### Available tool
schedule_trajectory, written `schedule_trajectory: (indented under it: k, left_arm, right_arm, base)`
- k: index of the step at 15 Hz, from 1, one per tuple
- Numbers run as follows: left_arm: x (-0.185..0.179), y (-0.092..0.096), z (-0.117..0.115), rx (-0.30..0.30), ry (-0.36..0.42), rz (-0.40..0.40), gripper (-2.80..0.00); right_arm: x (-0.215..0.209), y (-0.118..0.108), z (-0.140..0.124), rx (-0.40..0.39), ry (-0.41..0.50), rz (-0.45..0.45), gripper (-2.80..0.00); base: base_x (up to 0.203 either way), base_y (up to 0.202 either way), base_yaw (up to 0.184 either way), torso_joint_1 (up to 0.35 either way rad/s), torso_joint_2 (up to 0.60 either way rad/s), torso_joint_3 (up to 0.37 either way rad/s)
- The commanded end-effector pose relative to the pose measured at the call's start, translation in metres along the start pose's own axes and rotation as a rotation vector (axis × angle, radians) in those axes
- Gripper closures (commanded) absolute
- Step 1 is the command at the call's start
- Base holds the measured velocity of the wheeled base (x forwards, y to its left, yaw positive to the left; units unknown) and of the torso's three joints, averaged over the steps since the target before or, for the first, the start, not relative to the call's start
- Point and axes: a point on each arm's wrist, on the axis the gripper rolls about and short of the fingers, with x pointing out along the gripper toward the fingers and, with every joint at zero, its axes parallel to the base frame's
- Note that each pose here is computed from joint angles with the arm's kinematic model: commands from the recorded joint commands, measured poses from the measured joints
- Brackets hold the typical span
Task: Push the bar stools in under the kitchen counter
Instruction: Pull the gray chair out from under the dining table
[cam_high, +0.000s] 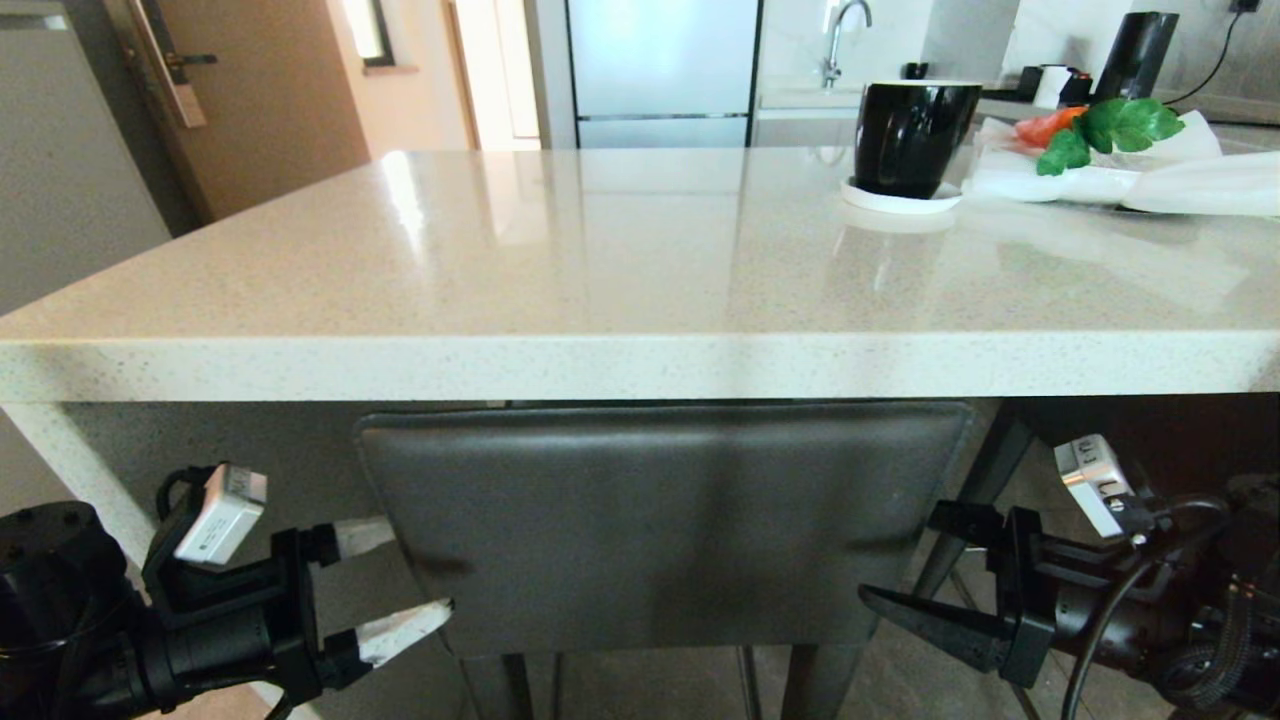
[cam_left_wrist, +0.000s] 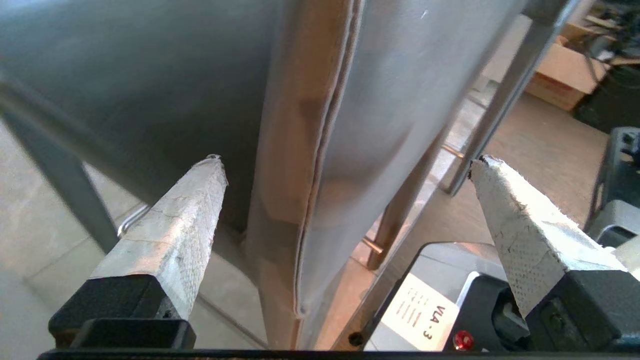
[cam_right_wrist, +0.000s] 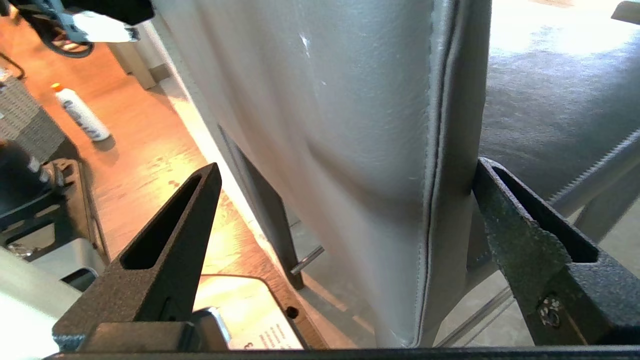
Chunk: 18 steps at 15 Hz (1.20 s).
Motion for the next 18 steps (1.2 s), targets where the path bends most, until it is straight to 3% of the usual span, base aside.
schedule_trajectory:
  k: [1, 11, 18]
  left_arm:
    - [-0.002, -0.002, 0.001, 0.006, -0.005, 0.008, -2.8]
    - [-0.003, -0.009, -0.001, 0.003, 0.005, -0.01, -2.8]
    - [-0.006, -0.013, -0.003, -0.007, 0.012, -0.009, -2.8]
  right_arm:
    - [0.0, 0.001, -0.001, -0.001, -0.001, 0.003, -2.8]
    - [0.0, 0.0, -0.002, 0.003, 0.005, -0.002, -2.8]
    - [-0.002, 0.001, -0.004, 0.008, 0.01, -0.003, -2.8]
  base:
    - [0.0, 0.0, 0.0, 0.0, 0.0, 0.0]
    - [0.0, 0.0, 0.0, 0.0, 0.0, 0.0]
    - [-0.189, 0.0, -0.002, 0.001, 0.0, 0.001]
